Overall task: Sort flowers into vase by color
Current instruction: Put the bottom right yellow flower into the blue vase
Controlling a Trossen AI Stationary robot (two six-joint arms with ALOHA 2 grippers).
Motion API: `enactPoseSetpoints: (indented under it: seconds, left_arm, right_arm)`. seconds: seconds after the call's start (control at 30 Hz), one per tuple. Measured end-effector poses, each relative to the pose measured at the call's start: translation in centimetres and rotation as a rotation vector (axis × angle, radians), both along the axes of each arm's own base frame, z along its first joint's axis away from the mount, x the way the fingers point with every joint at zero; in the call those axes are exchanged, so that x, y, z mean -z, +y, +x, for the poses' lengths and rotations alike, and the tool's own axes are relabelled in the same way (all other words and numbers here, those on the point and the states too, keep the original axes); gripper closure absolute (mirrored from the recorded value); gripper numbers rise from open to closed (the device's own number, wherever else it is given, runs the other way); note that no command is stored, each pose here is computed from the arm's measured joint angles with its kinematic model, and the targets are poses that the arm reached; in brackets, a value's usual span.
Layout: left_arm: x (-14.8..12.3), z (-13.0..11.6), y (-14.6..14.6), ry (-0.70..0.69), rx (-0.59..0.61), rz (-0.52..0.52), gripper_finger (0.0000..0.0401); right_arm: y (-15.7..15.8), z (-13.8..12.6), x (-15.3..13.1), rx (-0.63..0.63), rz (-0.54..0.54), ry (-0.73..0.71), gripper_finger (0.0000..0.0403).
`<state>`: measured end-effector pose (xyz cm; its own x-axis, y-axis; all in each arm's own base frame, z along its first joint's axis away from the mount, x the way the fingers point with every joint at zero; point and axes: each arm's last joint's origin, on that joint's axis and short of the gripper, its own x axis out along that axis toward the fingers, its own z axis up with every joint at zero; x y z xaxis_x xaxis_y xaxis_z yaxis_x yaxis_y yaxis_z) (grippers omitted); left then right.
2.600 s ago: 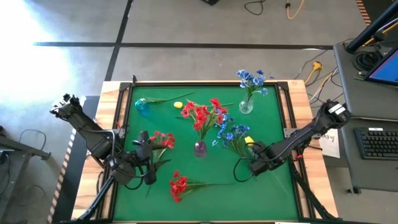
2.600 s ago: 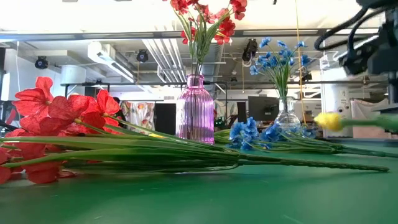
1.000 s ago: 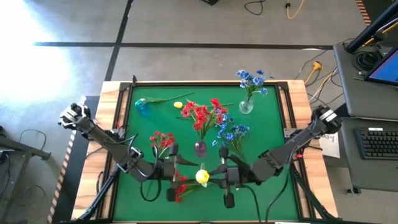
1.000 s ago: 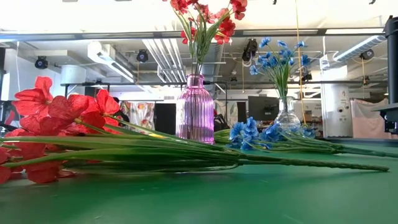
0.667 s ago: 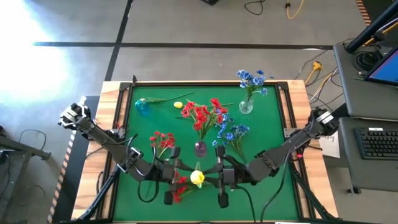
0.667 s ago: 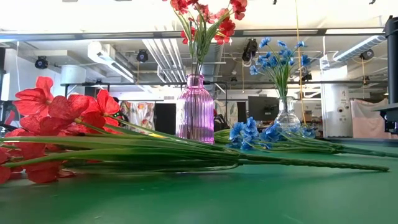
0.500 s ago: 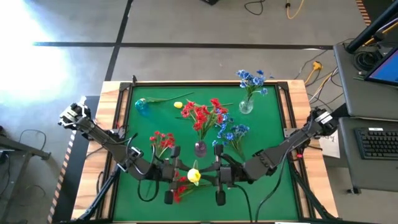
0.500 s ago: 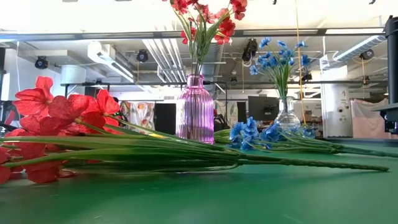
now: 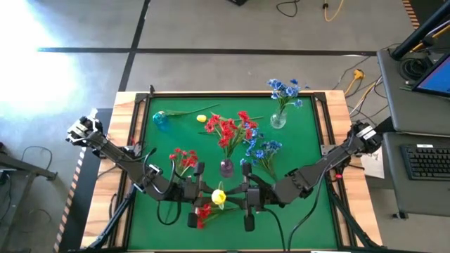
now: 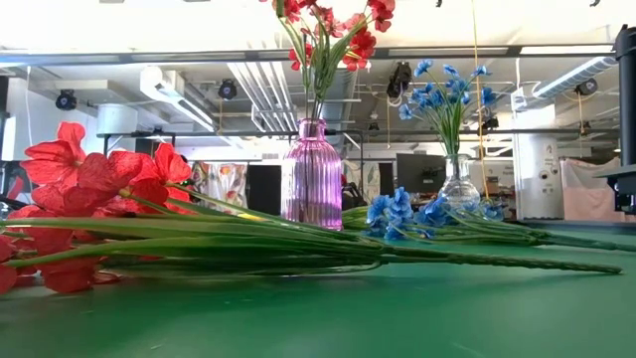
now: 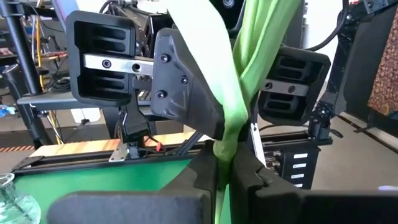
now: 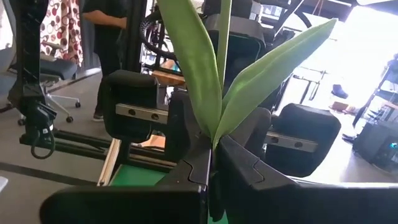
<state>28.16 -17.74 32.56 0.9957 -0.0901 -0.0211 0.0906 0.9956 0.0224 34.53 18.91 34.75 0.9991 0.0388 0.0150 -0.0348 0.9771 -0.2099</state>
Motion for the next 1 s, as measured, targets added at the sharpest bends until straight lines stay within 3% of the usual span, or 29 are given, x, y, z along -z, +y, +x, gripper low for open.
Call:
enactPoseSetpoints:
  seconds: [0.13, 0.33, 0.57, 0.83, 1.0]
  left_arm:
    - [0.0, 0.0, 0.0, -0.002, -0.001, -0.001, 0.0400]
    - [-0.1, -0.1, 0.1, 0.005, 0.000, 0.003, 0.0401]
    - [-1.8, -1.7, 1.2, -0.001, -0.033, 0.000, 0.0401]
    - [-4.7, -5.4, 4.2, 0.018, -0.146, 0.023, 0.0401]
    - [-6.3, -8.5, 6.7, 0.027, -0.286, 0.042, 0.0401]
  right_arm:
    - [-0.2, -0.3, -0.4, 0.000, 0.038, 0.006, 0.0362]
    - [-0.6, -0.4, -0.8, 0.012, 0.071, 0.016, 0.0283]
    - [-1.4, -1.3, -2.0, 0.112, 0.069, 0.037, 0.0217]
    - [-2.3, -2.8, -3.1, 0.119, 0.088, 0.083, 0.0190]
    - [-2.6, -3.4, -3.5, 0.119, 0.078, 0.099, 0.0188]
